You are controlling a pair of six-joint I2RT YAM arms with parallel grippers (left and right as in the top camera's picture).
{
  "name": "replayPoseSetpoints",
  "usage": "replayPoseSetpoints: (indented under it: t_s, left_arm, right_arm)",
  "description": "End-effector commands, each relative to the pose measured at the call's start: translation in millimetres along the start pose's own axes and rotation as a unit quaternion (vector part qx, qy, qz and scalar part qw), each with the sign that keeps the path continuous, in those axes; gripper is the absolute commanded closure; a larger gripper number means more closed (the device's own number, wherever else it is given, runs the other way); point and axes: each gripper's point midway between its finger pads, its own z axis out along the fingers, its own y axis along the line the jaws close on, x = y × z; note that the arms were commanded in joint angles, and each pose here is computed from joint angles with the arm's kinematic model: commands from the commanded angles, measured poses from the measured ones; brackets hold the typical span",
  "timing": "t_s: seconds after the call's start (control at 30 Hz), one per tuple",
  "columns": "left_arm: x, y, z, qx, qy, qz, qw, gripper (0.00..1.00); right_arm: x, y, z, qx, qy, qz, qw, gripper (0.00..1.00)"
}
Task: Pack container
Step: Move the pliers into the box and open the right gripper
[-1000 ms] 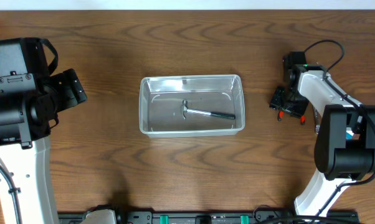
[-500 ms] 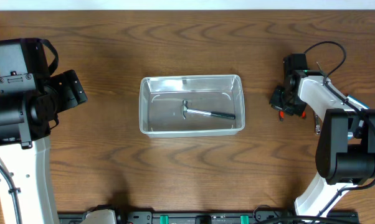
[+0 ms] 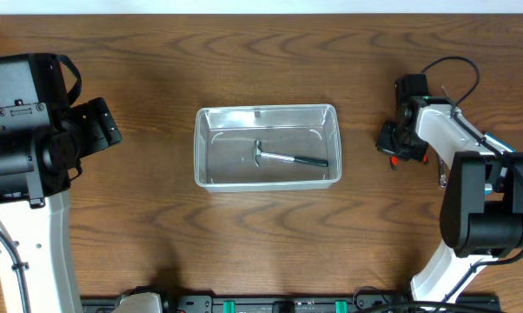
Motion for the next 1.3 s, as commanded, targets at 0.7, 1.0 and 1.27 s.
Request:
replayPoseSetpoints:
  t_s: [0.7, 1.0, 1.27]
  left_arm:
    - [2, 1, 2, -0.004, 0.006, 0.005, 1.000, 0.05]
    - [2, 1, 2, -0.004, 0.006, 0.005, 1.000, 0.05]
    - [2, 1, 2, -0.004, 0.006, 0.005, 1.000, 0.05]
  right_arm:
    - [95, 252, -159, -0.150, -0.166, -0.598, 0.770, 0.99]
    - [109, 256, -77, -0.129, -0.072, -0.598, 0.788, 0.99]
    - [108, 257, -76, -0.128, -0.072, -0.601, 0.786, 0.61]
